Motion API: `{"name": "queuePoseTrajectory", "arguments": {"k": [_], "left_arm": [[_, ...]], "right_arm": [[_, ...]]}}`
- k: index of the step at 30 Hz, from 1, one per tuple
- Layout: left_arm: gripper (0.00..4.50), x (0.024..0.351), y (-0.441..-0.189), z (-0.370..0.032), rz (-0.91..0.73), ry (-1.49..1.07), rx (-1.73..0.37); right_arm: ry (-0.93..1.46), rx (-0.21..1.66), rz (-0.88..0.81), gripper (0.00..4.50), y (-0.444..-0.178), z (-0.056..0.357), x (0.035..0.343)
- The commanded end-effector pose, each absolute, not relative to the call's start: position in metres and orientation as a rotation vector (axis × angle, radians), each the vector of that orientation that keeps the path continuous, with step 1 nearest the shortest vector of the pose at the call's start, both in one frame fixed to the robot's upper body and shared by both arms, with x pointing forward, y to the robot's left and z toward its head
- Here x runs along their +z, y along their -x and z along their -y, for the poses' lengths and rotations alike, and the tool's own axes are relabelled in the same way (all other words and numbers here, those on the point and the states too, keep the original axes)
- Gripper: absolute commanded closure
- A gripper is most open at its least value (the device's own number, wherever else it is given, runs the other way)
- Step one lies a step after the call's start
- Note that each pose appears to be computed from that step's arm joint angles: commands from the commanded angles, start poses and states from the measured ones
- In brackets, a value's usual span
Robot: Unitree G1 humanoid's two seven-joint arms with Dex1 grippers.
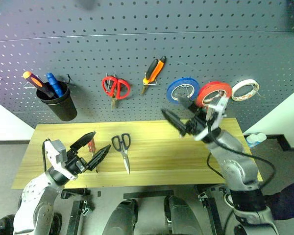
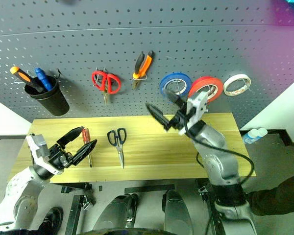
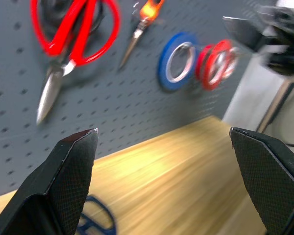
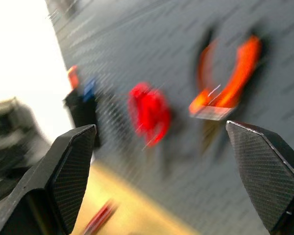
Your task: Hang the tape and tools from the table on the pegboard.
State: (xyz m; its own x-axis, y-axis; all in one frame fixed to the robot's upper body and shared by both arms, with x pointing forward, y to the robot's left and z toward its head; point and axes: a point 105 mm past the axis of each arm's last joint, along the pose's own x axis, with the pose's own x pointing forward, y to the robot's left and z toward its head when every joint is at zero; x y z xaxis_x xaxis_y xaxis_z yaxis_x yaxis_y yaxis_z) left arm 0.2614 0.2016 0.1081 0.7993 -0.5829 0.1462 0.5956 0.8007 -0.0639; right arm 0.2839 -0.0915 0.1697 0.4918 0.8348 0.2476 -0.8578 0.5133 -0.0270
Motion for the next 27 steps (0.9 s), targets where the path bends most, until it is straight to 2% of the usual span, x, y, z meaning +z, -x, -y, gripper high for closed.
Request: {"name": "queuePoseTrajectory", "arguments": {"k": [1,4,7,11,19,27], "left_arm": [[0.0,0.083,-0.281,-0.212,-0.002,0.117,-0.416],[0.0,0.062,-0.296,-0.214,-0.132,0.148,-0.242],[0.0,0.053,-0.298,-0.204,-0.225,0.067,-0.187],[0.0,0.023,-0.294,-0.189,-0.473,0.033,-0.166],[0.0,0.029,-0.293,-0.163,-0.518,-0.032,-0.149],[0.0,0.025,-0.311,-0.142,-0.595,-0.024,-0.089]], "right_arm": [[-0.016,1.115,0.234,0.03,-0.271,0.095,0.164],[-0.005,1.111,0.225,0.03,-0.273,0.102,0.163],[-0.002,1.127,0.216,0.03,-0.269,0.102,0.161],[-0.01,1.134,0.201,0.03,-0.263,0.101,0.161],[-0.037,1.102,0.187,0.03,-0.26,0.099,0.161],[-0.041,1.089,0.188,0.03,-0.263,0.098,0.164]]}}
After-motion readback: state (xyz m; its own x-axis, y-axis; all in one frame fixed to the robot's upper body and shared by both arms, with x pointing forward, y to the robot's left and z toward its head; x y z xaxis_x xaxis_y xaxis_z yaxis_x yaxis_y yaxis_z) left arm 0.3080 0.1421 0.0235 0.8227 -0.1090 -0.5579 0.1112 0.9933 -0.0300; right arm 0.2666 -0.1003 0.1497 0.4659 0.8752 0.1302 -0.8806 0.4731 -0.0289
